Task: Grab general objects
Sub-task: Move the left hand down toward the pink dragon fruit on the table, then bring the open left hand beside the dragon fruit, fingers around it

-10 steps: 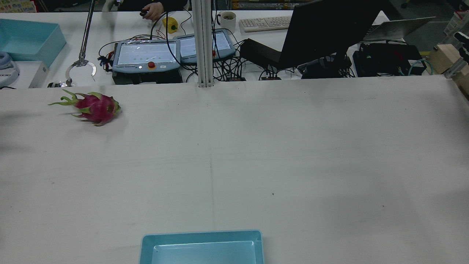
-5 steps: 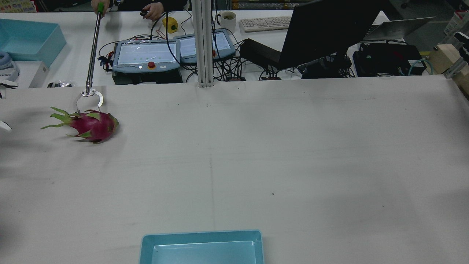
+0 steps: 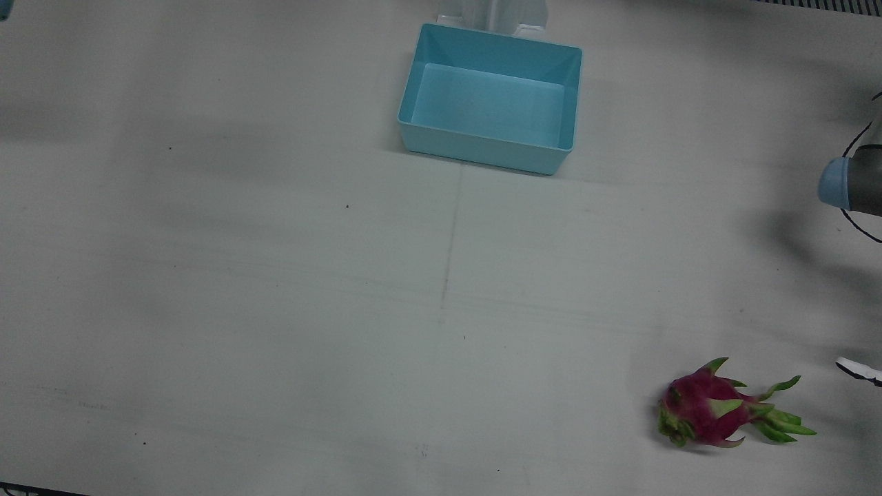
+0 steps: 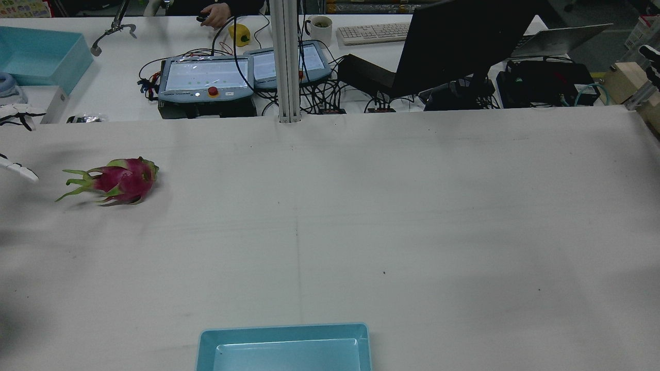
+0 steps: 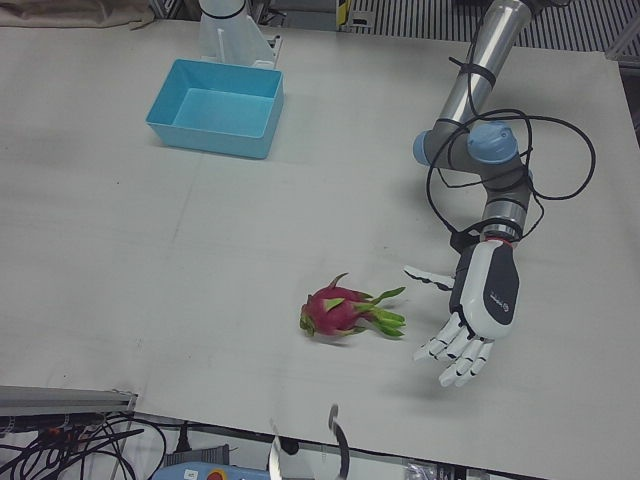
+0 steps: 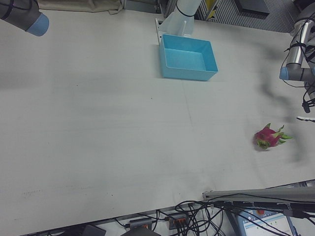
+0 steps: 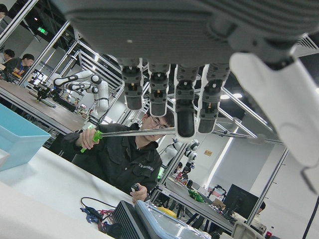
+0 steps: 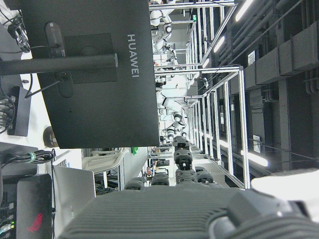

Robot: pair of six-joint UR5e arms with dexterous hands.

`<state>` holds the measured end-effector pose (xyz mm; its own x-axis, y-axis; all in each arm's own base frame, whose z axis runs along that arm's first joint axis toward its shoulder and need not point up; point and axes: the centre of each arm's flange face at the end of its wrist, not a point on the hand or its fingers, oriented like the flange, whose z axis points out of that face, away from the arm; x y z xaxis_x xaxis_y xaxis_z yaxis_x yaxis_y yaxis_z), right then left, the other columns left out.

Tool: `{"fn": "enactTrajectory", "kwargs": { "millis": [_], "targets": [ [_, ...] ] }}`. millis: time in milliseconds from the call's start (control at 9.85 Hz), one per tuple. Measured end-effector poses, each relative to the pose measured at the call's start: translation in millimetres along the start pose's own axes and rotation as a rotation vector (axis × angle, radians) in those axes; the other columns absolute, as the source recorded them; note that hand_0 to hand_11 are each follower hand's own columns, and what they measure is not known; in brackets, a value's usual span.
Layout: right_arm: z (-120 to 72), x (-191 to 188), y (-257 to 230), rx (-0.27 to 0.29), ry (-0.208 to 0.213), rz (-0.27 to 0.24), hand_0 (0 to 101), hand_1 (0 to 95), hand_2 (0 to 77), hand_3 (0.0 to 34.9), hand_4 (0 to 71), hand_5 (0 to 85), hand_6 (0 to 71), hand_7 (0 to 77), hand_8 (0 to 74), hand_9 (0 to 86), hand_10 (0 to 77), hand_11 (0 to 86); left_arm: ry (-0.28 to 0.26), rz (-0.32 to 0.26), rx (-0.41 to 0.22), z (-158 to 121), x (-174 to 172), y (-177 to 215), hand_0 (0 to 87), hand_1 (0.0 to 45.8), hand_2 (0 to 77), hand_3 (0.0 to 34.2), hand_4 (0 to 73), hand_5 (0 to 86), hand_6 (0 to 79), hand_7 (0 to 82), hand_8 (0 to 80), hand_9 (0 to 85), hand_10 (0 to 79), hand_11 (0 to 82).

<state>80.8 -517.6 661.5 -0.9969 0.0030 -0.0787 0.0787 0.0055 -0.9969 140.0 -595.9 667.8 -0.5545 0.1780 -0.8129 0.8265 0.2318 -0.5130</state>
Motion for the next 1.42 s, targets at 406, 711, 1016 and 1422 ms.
{"fn": "enactTrajectory", "kwargs": {
  "millis": [406, 711, 1016, 1422],
  "targets": [
    [0.0, 0.0, 0.0, 0.0, 0.0, 0.0, 0, 6.0, 1.6, 0.0, 0.0, 0.0, 0.0, 0.0, 0.0, 1.1, 0.0, 0.5, -0.004, 0.073, -0.014, 7.1, 16.9, 21.6, 46.2, 0.0, 1.1, 0.0, 19.6, 9.8, 19.6, 39.8, 10.9, 6.5, 3.3, 6.5],
    [0.1, 0.0, 0.2, 0.0, 0.0, 0.0, 0, 6.0, 1.6, 0.0, 0.0, 0.0, 0.0, 0.0, 0.0, 1.1, 0.0, 0.5, -0.058, 0.082, -0.068, 10.6, 2.2, 69.9, 46.1, 0.0, 1.1, 0.0, 5.5, 4.9, 2.7, 24.0, 4.9, 3.8, 1.1, 2.2],
    [0.2, 0.1, 0.5, -0.001, 0.0, 0.0, 0, 6.0, 1.6, 0.0, 0.0, 0.0, 0.0, 0.0, 0.0, 1.1, 0.0, 1.1, -0.093, 0.117, -0.078, 11.5, -0.6, 85.7, 47.4, 0.0, 8.2, 0.0, 2.7, 2.7, 1.6, 18.5, 2.2, 2.2, 1.1, 1.6],
    [0.2, 0.1, 0.8, -0.001, 0.001, 0.0, 0, 6.0, 1.6, 0.0, 0.0, 0.0, 0.0, 0.0, 0.0, 1.1, 0.0, 0.5, -0.104, 0.223, -0.09, 22.8, 24.8, 112.0, 48.2, 0.0, 11.4, 0.3, 0.0, 2.2, 1.1, 13.1, 1.6, 1.6, 0.5, 1.1]
  ]
}}
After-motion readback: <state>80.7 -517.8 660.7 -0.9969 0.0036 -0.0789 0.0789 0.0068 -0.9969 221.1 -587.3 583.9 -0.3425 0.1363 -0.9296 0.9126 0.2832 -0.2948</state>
